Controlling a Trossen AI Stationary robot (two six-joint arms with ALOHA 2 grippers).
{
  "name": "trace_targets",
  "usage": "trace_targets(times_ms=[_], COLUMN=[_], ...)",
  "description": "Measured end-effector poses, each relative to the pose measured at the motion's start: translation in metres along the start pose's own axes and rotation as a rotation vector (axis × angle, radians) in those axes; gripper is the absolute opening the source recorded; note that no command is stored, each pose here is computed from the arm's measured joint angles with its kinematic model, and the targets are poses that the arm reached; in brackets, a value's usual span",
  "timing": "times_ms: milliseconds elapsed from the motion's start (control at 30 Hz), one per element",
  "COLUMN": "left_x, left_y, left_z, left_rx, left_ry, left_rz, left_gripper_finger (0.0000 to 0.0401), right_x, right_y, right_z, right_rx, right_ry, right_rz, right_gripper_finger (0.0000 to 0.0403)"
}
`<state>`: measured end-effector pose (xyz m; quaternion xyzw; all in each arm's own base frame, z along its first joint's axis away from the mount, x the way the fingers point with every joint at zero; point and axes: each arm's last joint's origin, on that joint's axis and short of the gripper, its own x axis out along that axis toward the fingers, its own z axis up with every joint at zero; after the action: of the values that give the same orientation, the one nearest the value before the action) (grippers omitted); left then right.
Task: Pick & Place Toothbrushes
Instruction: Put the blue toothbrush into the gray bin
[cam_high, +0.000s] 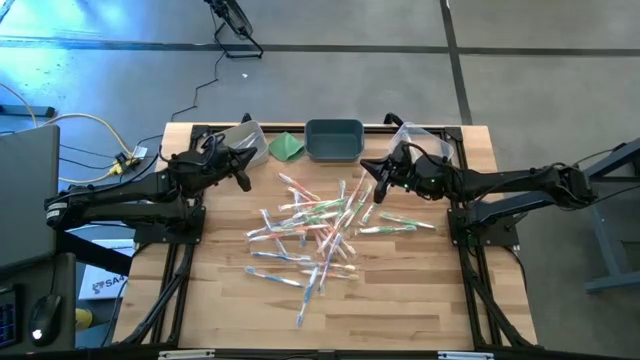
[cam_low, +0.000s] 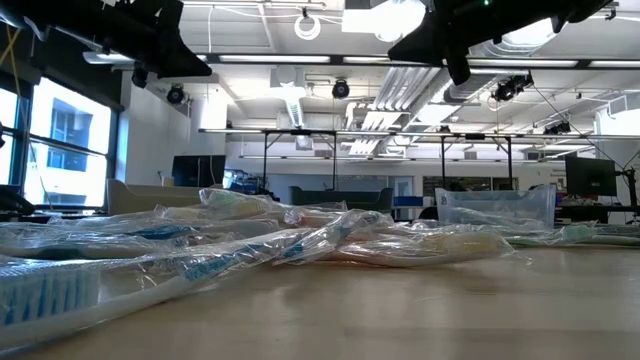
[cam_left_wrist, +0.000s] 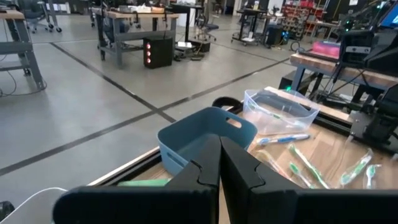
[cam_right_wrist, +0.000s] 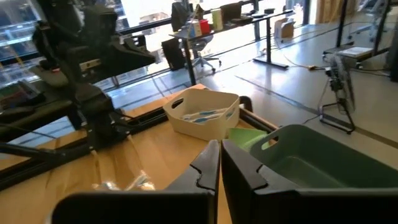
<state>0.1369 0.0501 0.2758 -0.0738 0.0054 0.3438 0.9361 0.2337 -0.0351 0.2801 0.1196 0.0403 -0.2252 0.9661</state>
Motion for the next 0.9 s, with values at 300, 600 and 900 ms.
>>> trace_targets(times_ms=[300,600,900], left_x=[0.000,0.000,0.000], left_y=[0.000,-0.001,-0.001], left_z=[0.001,-0.002,-0.003], left_rx=[-0.030,-0.017,-0.017], left_ry=[-0.009,0.027,0.038], left_rz=[-0.002,-0.030,-0.049], left_gripper_finger=[0.0001,0.0001,0.0001], right_x=[0.001,0.007,0.026], right_y=[-0.001,0.028,0.040], right_z=[0.001,0.025,0.030], right_rx=[0.035,-0.061,-0.176], right_ry=[-0.002,0.032,0.186], right_rz=[0.034,0.052,0.019], right_gripper_finger=[0.0005,0.0003,0.0003])
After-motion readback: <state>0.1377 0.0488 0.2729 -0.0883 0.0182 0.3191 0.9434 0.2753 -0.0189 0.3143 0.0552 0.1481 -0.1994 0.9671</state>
